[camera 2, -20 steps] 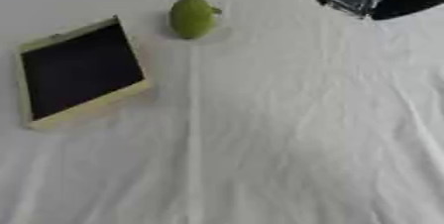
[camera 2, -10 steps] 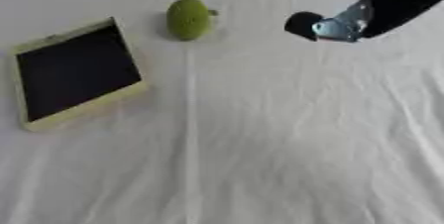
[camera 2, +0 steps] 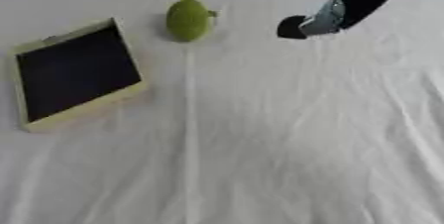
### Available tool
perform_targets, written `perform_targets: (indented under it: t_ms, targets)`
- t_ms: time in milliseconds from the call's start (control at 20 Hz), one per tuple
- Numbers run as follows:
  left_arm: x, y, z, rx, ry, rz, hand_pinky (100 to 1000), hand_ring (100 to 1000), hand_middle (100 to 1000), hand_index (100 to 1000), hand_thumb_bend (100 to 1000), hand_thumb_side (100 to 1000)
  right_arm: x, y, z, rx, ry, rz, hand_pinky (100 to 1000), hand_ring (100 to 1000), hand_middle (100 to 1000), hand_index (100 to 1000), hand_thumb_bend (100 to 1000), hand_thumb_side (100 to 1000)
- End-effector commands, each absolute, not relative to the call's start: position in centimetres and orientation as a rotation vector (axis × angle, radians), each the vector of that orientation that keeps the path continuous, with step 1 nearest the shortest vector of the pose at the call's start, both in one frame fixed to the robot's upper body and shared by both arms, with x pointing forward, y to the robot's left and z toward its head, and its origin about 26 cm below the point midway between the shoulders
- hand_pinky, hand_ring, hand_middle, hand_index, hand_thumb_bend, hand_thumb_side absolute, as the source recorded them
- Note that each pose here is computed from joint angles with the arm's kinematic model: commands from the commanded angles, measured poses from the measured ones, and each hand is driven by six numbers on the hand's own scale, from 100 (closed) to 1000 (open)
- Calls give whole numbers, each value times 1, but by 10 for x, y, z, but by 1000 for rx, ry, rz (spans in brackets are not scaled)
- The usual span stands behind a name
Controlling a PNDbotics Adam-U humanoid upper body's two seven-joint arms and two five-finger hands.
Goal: Pick up objects on the table and place them in the box.
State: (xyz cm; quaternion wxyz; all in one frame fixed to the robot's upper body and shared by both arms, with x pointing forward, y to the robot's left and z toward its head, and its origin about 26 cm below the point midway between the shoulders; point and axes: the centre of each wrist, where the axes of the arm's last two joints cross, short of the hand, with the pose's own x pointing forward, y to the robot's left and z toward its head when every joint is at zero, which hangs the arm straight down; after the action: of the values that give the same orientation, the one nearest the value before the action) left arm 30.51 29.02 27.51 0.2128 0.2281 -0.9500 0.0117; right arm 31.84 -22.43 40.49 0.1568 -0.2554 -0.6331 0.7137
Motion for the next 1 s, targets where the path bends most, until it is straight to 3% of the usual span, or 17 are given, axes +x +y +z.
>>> perform_targets:
  t_ms: [50, 1000]
  targets:
    - [301, 292, 284, 644, -2666, -1, 788, 734, 625, 753, 216, 609, 329, -221, 412, -729, -1787, 2021, 868, 901, 885, 906, 449, 103]
    - [302, 286, 288, 600, -2685, 2, 785, 737, 624, 750, 206, 603, 410, -186, 393, -680, -1720, 1959, 857, 888, 884, 924, 440, 100]
